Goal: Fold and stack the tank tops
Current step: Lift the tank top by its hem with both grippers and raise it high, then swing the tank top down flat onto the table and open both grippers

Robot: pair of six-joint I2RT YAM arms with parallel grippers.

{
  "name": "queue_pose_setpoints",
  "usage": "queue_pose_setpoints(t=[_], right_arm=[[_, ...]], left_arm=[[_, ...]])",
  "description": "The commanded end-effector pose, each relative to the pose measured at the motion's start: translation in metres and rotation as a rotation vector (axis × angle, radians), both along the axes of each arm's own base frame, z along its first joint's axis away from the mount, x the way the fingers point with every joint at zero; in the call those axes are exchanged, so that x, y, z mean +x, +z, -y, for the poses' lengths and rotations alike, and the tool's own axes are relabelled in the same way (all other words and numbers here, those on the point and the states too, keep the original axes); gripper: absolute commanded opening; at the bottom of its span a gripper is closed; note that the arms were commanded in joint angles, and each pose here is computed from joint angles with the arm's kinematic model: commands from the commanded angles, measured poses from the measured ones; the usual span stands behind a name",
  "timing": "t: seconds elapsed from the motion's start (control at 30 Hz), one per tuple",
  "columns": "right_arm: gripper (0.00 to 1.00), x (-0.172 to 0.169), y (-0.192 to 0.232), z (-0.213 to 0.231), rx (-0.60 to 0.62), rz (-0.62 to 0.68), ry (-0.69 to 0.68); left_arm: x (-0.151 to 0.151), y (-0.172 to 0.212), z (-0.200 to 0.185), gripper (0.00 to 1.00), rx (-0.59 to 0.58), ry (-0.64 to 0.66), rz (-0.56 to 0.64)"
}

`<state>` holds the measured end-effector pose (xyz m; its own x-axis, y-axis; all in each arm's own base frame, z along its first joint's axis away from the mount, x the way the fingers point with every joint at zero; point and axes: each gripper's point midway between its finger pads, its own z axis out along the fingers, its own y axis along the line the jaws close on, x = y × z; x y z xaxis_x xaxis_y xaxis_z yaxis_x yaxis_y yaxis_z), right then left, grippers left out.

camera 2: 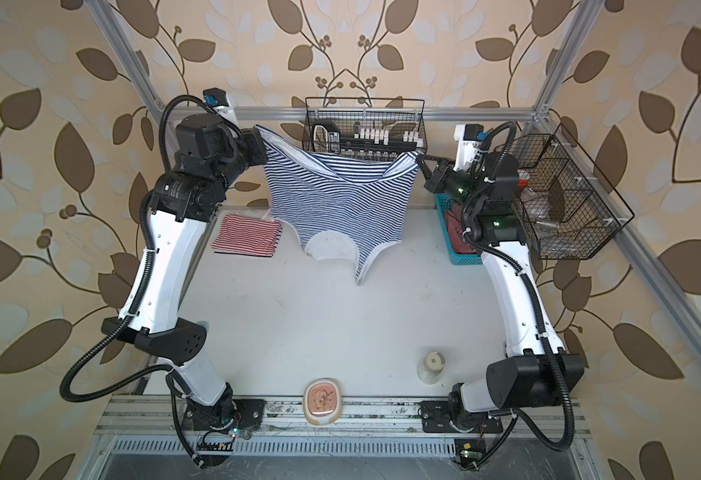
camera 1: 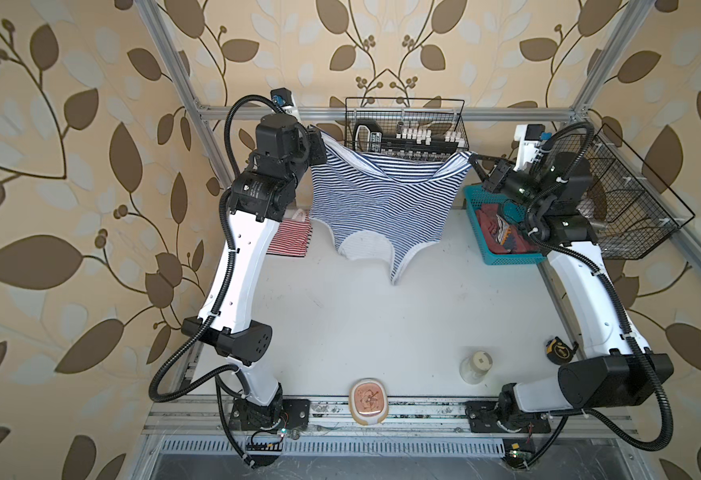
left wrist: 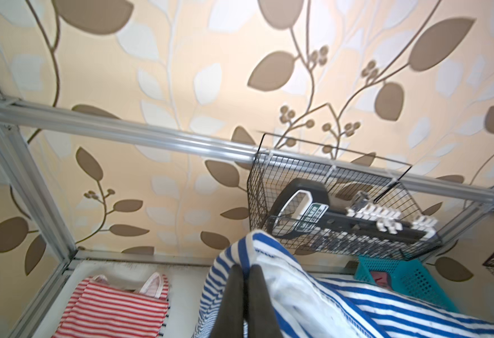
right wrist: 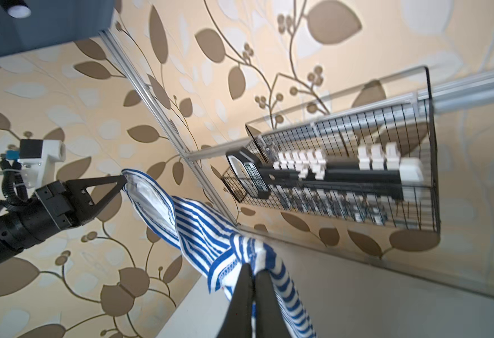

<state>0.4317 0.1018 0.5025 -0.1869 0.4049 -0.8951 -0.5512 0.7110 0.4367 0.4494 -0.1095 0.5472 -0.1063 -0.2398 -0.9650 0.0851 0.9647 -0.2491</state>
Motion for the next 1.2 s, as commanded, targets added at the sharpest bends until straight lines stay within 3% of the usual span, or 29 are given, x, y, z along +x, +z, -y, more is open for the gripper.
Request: queue_pose_setpoints(t=[0.0,0.2,0.4,0.57,0.63,0.73,0.8,0.93,1.07,1.17], right_arm=[[0.0,-0.022,0.031,-0.008,0.011,0.151,0.069],[0.0,-0.04,-0.051,-0.01,-0.036,0.026,0.083],[0.0,-0.076,-0.189,-0.006,-0.088,-0.317,0.046],[0.0,-0.119,-0.286,-0.001,-0.171,-0.618,0.011],[0.0,-0.139,-0.318,0.006,-0.207,-0.726,-0.021],[0.01,-0.159,-0.342,0.016,-0.247,-0.827,-0.064],[0.12,-0.168,-0.349,0.02,-0.272,-0.864,-0.081],[0.25,-0.182,-0.355,0.024,-0.299,-0.907,-0.089],[0.4,-0.189,-0.355,0.025,-0.308,-0.919,-0.092],[0.41,-0.19,-0.355,0.026,-0.313,-0.916,-0.099]], left_arm=[[-0.015,0.015,0.005,0.0,0.002,-0.055,0.113],[-0.038,-0.076,0.011,0.0,-0.07,-0.127,0.014],[-0.078,-0.215,0.024,0.0,-0.167,-0.199,-0.266],[-0.111,-0.28,0.031,0.0,-0.192,-0.209,-0.402],[-0.147,-0.324,0.037,0.0,-0.146,-0.213,-0.503],[-0.171,-0.348,0.041,0.0,-0.112,-0.228,-0.593],[-0.185,-0.362,0.046,0.0,-0.108,-0.252,-0.652],[-0.212,-0.387,0.055,0.25,-0.123,-0.304,-0.755],[-0.229,-0.391,0.055,0.42,-0.125,-0.323,-0.774],[-0.236,-0.38,0.053,0.44,-0.141,-0.34,-0.745]])
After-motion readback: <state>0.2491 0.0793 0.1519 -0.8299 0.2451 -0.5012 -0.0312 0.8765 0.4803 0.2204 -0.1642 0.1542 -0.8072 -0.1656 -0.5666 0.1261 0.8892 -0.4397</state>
